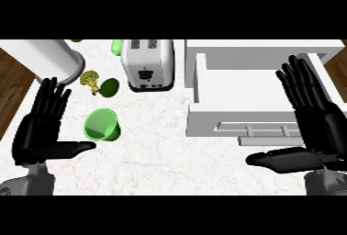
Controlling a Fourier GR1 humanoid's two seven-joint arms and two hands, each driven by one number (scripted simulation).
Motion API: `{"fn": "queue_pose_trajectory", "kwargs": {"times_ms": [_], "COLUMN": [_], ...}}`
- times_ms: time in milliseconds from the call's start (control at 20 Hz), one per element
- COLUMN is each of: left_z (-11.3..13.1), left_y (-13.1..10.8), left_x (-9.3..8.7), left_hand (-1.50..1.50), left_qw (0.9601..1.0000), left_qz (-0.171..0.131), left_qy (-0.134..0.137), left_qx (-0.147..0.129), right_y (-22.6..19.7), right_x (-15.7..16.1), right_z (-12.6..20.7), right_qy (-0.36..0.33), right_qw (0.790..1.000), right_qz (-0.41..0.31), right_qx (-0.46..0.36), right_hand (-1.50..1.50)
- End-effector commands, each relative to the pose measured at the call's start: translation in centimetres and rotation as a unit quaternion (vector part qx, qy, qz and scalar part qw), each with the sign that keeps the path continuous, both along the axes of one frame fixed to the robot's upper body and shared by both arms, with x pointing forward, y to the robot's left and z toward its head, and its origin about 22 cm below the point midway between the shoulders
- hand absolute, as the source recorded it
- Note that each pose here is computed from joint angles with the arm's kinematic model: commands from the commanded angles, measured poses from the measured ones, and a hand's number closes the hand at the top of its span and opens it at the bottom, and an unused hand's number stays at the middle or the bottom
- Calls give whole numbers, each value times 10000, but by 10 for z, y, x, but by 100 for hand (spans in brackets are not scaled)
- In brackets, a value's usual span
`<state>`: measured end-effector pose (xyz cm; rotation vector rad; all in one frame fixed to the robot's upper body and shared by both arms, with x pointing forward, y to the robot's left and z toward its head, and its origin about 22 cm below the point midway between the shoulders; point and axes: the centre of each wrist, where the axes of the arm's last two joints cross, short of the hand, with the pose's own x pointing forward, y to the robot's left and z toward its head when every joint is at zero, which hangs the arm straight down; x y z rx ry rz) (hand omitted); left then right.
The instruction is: Pick up the cup, place it into the drawer and close the drawer
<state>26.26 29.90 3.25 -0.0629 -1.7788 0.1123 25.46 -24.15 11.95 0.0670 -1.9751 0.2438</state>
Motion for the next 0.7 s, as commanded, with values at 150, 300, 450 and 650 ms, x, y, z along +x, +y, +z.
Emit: {"fn": "queue_pose_trajectory", "kwargs": {"times_ms": [150,300,450,650], "left_z": [-47,-81,-82,-119], "left_y": [22,4,22,47], "left_x": [7,-7,9,-13], "left_hand": [-150,-150,-150,-150], "left_qw": [9987,9977,9967,9960], "left_qz": [265,420,468,468], "left_qy": [423,459,639,762], "left_qx": [136,254,196,79], "right_y": [-4,-1,-18,-22], "right_x": [13,15,17,24], "right_z": [-1,7,8,23], "right_qy": [-50,-96,-121,-136], "right_qw": [9999,9998,9999,9999], "right_qz": [109,-39,-38,-45], "right_qx": [10,-152,-94,-12], "right_hand": [-150,-150,-150,-150]}}
